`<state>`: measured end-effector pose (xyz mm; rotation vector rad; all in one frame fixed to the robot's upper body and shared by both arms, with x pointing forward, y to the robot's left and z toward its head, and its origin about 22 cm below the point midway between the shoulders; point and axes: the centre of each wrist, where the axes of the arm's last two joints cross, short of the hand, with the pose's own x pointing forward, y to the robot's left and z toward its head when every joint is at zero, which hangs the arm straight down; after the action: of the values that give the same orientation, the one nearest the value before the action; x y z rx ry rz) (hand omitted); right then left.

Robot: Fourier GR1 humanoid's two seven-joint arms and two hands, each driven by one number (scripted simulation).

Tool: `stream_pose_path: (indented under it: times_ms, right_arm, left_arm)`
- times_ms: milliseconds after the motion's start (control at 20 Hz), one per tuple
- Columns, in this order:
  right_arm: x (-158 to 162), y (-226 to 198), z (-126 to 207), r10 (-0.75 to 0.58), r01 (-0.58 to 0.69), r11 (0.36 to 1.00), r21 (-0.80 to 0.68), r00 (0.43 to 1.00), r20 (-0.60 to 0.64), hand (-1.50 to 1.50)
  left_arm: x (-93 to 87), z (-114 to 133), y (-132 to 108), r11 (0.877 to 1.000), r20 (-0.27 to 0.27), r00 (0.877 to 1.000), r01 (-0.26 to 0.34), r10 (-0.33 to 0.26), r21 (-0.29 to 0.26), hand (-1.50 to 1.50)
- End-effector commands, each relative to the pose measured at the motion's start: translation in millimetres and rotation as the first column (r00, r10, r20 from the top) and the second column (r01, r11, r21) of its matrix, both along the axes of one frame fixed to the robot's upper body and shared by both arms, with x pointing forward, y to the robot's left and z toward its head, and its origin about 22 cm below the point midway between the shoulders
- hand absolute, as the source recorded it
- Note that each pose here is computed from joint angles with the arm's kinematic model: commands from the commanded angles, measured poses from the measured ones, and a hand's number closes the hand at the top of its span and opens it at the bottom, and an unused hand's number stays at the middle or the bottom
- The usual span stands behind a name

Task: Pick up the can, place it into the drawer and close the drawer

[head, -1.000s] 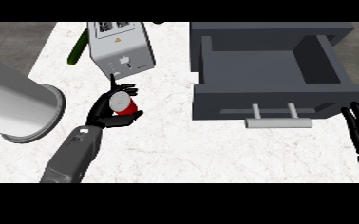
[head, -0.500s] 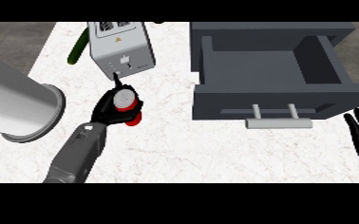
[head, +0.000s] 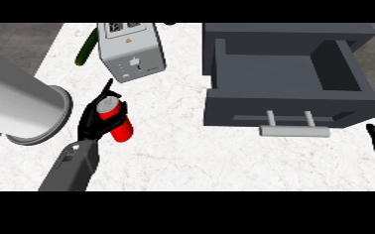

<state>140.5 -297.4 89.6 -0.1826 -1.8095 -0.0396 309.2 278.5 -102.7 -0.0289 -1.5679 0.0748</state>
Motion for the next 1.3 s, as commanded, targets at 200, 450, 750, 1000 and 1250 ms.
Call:
stream_pose_path:
  times_ms: [200, 450, 750, 1000, 1250]
  right_arm:
    - [-11.4, -4.7, -6.7, 0.003, -0.003, 1.0, 0.01, 1.0, 0.003, -1.5]
    - [-6.3, -2.3, 5.7, -0.014, 0.014, 1.0, 0.007, 1.0, 0.013, -1.5]
    - [-0.8, -1.2, -2.8, 0.004, -0.003, 1.0, -0.015, 1.0, 0.018, -1.5]
    - [0.9, -9.4, 13.9, 0.002, -0.001, 1.0, -0.005, 1.0, 0.026, -1.5]
    - [-3.2, -6.3, 14.1, 0.004, -0.003, 1.0, -0.012, 1.0, 0.026, -1.5]
  left_arm:
    - [17.6, 63.1, -46.6, 1.0, 0.099, 0.995, 0.025, -0.026, 0.014, 1.5]
    - [11.0, 118.6, -61.4, 0.998, 0.183, 0.982, 0.031, -0.04, 0.053, 1.5]
    - [42.2, 184.1, -107.4, 0.995, 0.198, 0.977, 0.071, -0.084, 0.069, 1.5]
    - [41.8, 224.1, -162.0, 0.988, 0.19, 0.972, 0.123, -0.138, 0.093, 1.5]
    - [55.6, 267.6, -198.4, 0.982, 0.232, 0.961, 0.12, -0.153, 0.148, 1.5]
